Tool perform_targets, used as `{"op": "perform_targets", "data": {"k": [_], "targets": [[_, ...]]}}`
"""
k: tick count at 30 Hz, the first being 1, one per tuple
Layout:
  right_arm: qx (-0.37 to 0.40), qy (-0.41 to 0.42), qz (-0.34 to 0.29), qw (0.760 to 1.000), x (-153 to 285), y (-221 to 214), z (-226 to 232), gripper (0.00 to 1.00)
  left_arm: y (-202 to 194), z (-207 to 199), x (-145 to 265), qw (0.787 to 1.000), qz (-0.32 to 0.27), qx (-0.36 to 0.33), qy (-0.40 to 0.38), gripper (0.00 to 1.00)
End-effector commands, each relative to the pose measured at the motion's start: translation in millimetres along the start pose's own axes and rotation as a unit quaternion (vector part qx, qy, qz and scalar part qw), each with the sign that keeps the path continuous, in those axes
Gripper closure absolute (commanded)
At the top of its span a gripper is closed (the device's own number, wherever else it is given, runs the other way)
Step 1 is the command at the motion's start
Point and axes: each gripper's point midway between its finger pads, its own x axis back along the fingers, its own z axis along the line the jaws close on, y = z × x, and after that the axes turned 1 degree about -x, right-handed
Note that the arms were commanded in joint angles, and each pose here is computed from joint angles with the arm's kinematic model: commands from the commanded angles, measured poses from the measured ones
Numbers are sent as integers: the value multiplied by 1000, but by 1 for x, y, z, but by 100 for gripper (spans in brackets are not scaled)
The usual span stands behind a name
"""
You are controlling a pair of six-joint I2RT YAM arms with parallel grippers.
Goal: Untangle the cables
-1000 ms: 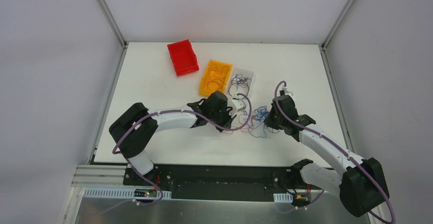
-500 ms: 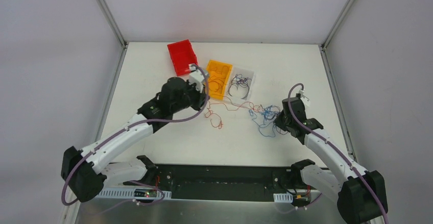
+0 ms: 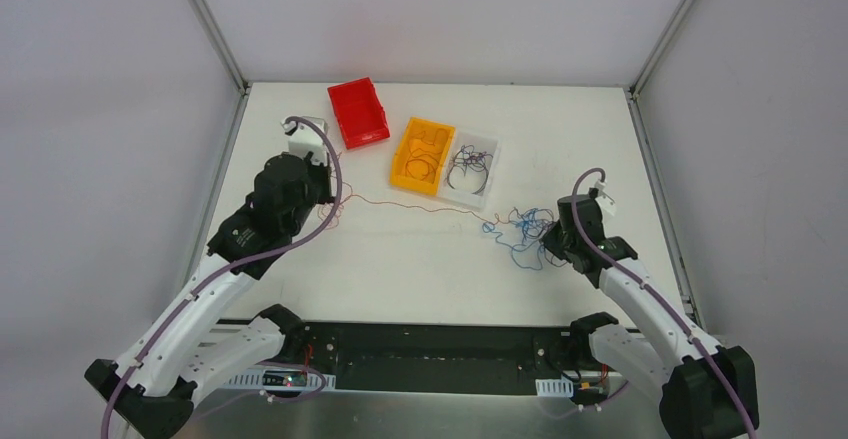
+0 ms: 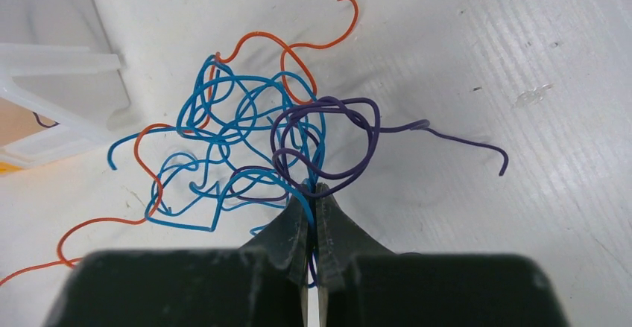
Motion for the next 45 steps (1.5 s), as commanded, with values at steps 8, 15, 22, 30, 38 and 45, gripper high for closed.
{"op": "perform_targets", "data": {"k": [8, 15, 22, 30, 38, 45], "targets": [[-78, -99, -83, 989, 9, 28, -43, 100, 34, 122, 45, 960, -29, 7, 277, 100], [-58, -34, -66, 996, 12, 26, -23, 100, 31, 116, 38, 969, -31, 29, 242, 100], [55, 212, 52, 974, 43, -14, 61, 47, 42, 49, 20, 997, -51, 33, 47, 100], [206, 334, 50, 918, 86, -24, 122, 25, 67, -19, 32, 985, -76, 16, -152, 100], [341, 484, 58, 804, 139, -69, 218, 24, 82, -41, 46, 972, -89, 25, -217, 100], [407, 535, 43, 739, 160, -106, 287, 22, 91, -49, 60, 964, -100, 36, -244, 100]]}}
